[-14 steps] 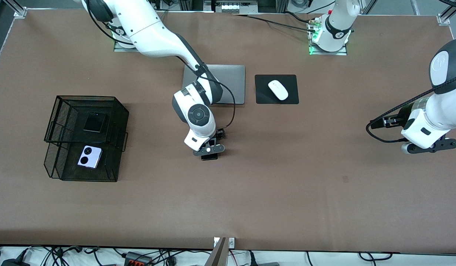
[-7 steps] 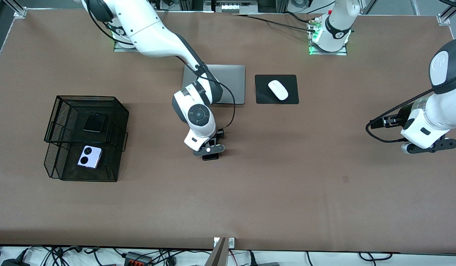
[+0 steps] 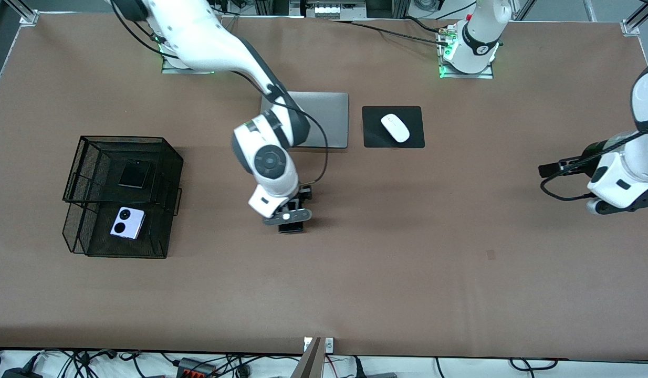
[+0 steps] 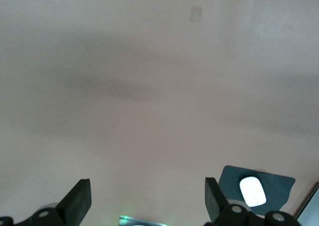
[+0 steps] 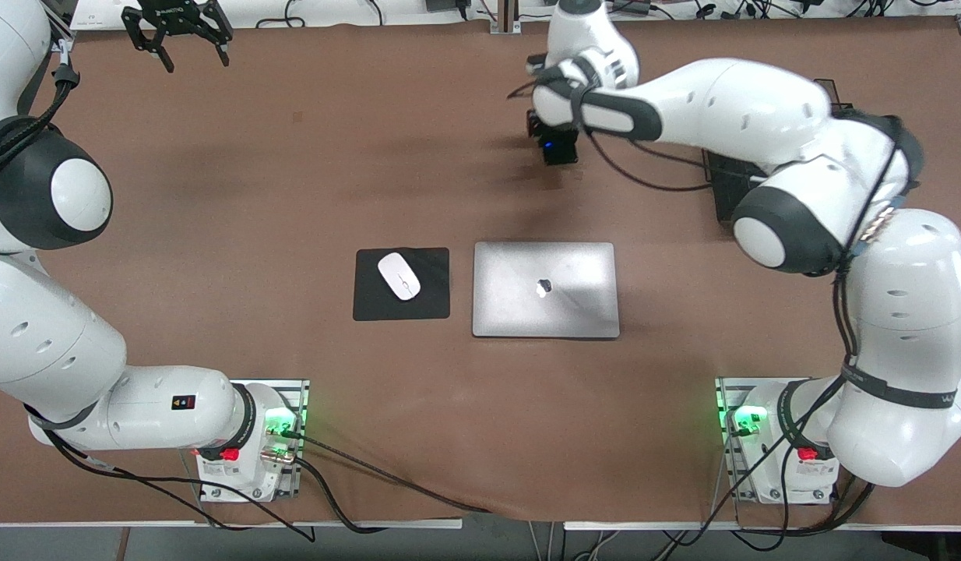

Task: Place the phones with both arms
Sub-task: 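Carry the large black phone into the mesh basket with the right gripper, release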

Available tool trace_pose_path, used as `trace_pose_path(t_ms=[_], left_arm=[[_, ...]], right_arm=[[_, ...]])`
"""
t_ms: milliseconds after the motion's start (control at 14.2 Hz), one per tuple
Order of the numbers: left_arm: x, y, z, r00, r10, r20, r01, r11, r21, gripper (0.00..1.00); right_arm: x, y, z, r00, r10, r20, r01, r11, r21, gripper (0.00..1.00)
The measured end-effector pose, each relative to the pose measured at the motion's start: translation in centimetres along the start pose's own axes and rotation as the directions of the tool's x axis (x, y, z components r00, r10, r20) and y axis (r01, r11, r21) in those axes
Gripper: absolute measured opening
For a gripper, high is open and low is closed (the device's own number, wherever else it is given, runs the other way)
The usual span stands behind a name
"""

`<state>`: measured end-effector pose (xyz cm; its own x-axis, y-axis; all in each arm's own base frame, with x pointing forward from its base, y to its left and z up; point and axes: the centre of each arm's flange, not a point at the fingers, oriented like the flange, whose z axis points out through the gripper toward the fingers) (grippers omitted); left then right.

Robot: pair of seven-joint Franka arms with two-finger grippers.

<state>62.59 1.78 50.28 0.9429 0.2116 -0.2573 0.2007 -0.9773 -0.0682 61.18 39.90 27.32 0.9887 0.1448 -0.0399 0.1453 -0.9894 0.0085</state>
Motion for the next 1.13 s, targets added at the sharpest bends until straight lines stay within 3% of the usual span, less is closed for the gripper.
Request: trace_pose_path(t_ms=[211,564,846,1128], left_arm=[[-0.3,0.4,-2.3,0.999,0.008,-0.045,-0.009,1.0,-0.014,1.0],[-0.3,0.1,-2.6,0.999,0.0,-0.043,-0.003,0.998,-0.059,1.0],[-0.5,0.4,-3.8,0.994,0.0,-0.113,-0.008,0.997,-0.071,1.0],[-2.2,0.1,-4.4,0.987,-0.006,-0.162,-0.008,0.997,-0.082,1.0]], right_arm=[[1.3,7.2,-5.7,0.996,0.08,0.029,-0.079,0.997,-0.024,0.79],[2.2,22.6,-8.1,0.983,0.149,0.106,-0.147,0.989,-0.029,0.79],[-0.4,33.9,-8.6,0.978,0.148,0.15,-0.15,0.989,0.006,0.79],[-4.1,41.5,-9.5,0.974,0.15,0.172,-0.159,0.986,0.044,0.79]])
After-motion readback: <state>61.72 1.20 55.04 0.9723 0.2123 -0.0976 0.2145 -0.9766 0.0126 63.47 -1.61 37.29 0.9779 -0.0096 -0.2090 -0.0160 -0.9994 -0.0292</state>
